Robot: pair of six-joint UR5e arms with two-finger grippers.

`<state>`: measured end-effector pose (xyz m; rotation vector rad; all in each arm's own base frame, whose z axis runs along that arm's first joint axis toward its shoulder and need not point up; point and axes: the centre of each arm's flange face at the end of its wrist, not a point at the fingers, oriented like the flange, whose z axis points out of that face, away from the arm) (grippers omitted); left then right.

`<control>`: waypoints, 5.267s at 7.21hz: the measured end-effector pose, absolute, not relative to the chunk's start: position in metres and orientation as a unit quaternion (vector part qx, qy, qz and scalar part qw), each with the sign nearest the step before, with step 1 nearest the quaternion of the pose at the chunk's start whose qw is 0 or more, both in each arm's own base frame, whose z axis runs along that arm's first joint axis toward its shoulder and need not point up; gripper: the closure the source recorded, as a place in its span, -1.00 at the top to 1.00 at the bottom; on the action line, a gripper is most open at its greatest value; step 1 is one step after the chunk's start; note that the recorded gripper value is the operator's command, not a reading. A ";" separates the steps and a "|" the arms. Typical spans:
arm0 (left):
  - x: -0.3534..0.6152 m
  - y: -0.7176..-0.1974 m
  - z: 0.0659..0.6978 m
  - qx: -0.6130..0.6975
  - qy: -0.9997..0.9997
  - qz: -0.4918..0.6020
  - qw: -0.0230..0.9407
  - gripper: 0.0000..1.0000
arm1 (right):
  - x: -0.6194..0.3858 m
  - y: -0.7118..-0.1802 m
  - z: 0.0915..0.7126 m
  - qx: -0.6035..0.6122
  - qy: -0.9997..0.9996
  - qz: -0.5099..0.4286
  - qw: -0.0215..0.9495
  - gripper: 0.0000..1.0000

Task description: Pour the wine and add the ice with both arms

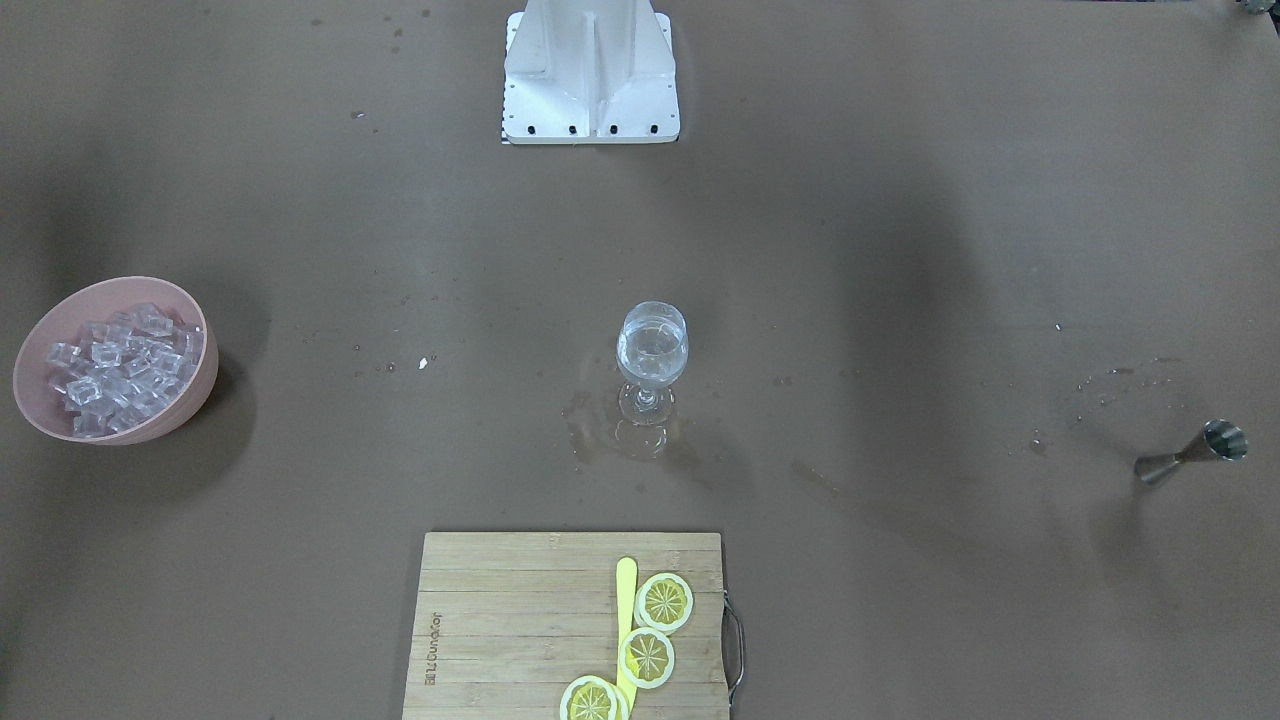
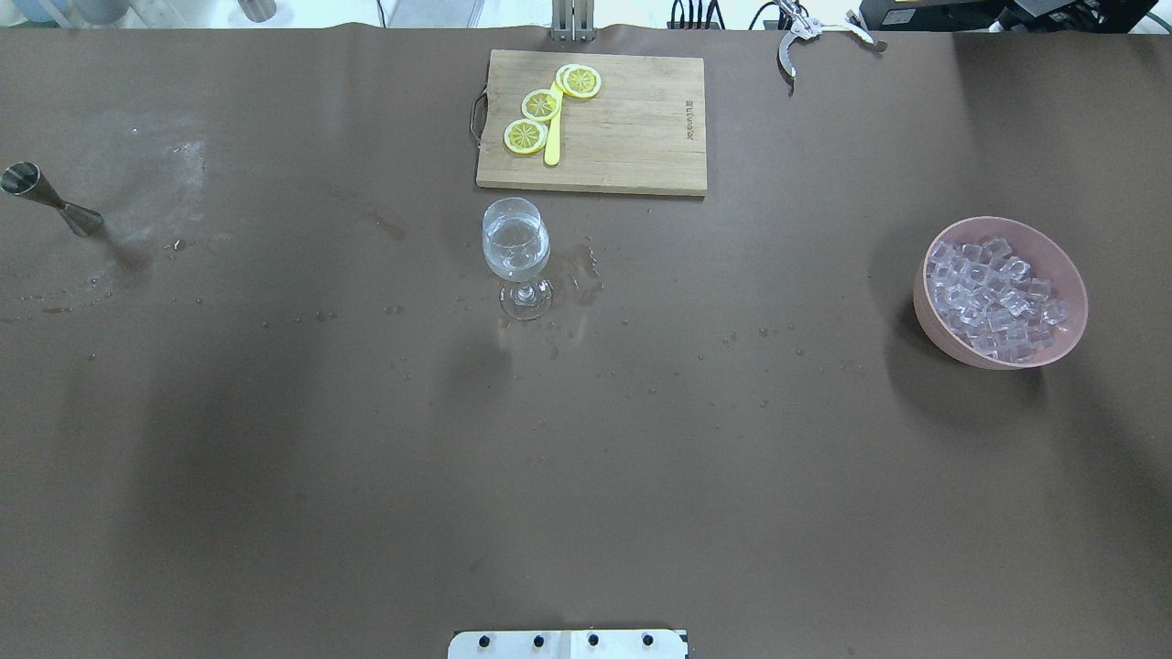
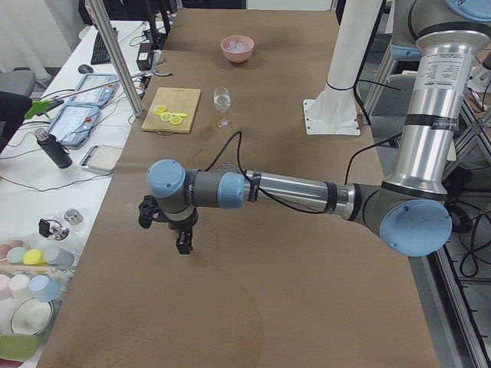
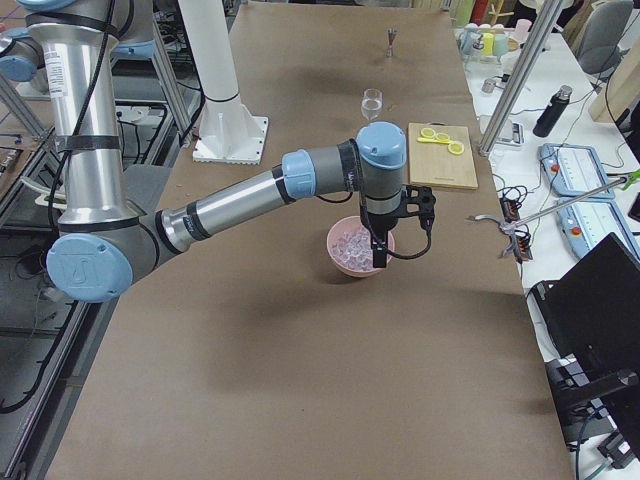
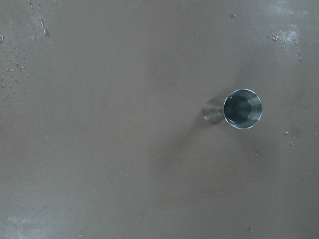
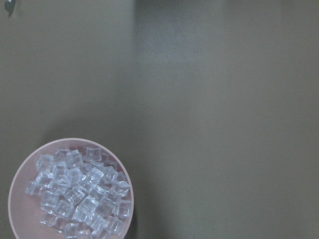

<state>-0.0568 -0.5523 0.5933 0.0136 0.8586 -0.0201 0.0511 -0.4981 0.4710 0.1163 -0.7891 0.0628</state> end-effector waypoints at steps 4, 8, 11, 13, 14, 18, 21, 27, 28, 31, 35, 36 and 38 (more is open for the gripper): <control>-0.058 -0.547 0.595 0.010 0.417 -0.007 0.909 0.96 | 0.051 -0.495 0.468 0.056 -0.388 0.031 0.919 1.00; -0.056 -0.541 0.588 0.022 0.434 -0.001 0.901 0.96 | 0.035 -0.495 0.443 0.037 -0.403 0.078 0.911 1.00; -0.054 -0.544 0.596 0.044 0.437 0.004 0.898 0.96 | -0.032 -0.512 0.390 0.008 -0.415 0.120 0.902 1.00; -0.043 -0.551 0.640 0.088 0.436 -0.024 0.895 0.96 | -0.072 -0.515 0.390 -0.010 -0.400 0.118 0.909 1.00; -0.024 -0.552 0.664 0.113 0.425 -0.042 0.897 0.95 | -0.084 -0.519 0.399 -0.016 -0.392 0.114 0.913 1.00; 0.051 -0.534 0.687 0.197 0.400 -0.103 0.889 0.95 | -0.116 -0.542 0.453 -0.031 -0.384 0.105 0.917 1.00; 0.102 -0.493 0.692 0.274 0.407 -0.145 0.859 0.95 | -0.136 -0.548 0.472 -0.054 -0.377 0.103 0.919 0.91; 0.168 -0.449 0.698 0.411 0.359 -0.199 0.814 0.93 | -0.196 -0.568 0.494 -0.053 -0.395 0.109 0.911 0.91; 0.175 -0.446 0.697 0.431 0.347 -0.206 0.807 0.86 | -0.199 -0.568 0.494 -0.053 -0.396 0.111 0.910 0.91; 0.202 -0.456 0.698 0.454 0.327 -0.209 0.802 0.95 | -0.193 -0.551 0.515 -0.057 -0.391 0.116 0.911 0.91; 0.225 -0.476 0.698 0.465 0.312 -0.183 0.808 0.88 | -0.191 -0.527 0.521 -0.057 -0.394 0.128 0.908 0.85; 0.231 -0.481 0.700 0.464 0.311 -0.180 0.810 0.83 | -0.195 -0.525 0.524 -0.059 -0.391 0.130 0.909 0.85; 0.233 -0.483 0.704 0.460 0.311 -0.176 0.813 0.65 | -0.201 -0.523 0.525 -0.076 -0.387 0.159 0.905 0.85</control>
